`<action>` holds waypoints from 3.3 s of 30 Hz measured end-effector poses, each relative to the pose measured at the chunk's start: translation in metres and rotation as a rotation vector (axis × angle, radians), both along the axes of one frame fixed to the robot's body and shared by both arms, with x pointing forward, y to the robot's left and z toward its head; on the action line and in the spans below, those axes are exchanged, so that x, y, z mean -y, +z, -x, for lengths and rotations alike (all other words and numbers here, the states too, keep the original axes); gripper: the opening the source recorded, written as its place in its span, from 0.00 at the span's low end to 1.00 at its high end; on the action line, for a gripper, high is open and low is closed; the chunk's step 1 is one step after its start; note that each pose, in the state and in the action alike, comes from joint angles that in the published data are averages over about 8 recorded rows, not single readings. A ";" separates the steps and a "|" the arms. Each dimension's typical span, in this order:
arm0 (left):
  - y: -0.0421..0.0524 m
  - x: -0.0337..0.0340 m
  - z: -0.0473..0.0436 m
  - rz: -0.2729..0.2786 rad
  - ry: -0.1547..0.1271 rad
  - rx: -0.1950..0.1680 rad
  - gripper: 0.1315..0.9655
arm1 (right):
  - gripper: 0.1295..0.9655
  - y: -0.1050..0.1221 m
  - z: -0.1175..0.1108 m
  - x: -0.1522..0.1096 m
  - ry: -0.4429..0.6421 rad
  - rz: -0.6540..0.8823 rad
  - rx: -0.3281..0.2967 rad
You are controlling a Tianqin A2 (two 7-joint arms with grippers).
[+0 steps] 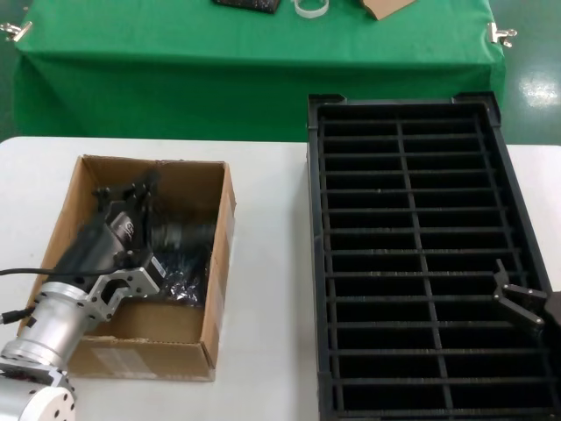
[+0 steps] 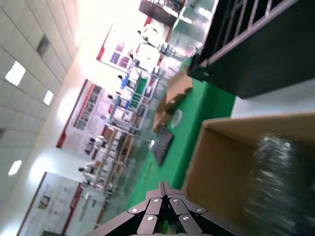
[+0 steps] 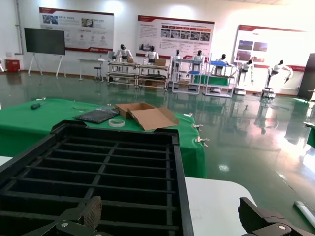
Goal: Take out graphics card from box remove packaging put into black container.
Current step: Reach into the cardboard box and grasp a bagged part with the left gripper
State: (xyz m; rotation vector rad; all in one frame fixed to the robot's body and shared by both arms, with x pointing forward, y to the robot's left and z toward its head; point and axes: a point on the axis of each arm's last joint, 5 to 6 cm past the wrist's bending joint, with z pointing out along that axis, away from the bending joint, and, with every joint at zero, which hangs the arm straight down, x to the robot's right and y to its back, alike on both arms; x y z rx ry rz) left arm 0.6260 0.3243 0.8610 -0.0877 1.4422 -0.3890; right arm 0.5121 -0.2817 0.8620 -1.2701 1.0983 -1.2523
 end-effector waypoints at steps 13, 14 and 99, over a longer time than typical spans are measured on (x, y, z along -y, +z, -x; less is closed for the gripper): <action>0.0203 -0.0298 -0.0003 -0.037 -0.034 0.054 0.01 | 1.00 0.000 0.000 0.000 0.000 0.000 0.000; 0.0211 -0.0326 -0.0018 -0.034 -0.037 0.041 0.01 | 1.00 0.000 0.000 0.000 0.000 0.000 0.000; 0.0141 -0.0634 -0.0142 -0.067 -0.130 -0.451 0.05 | 1.00 0.000 0.000 0.000 0.000 0.000 0.000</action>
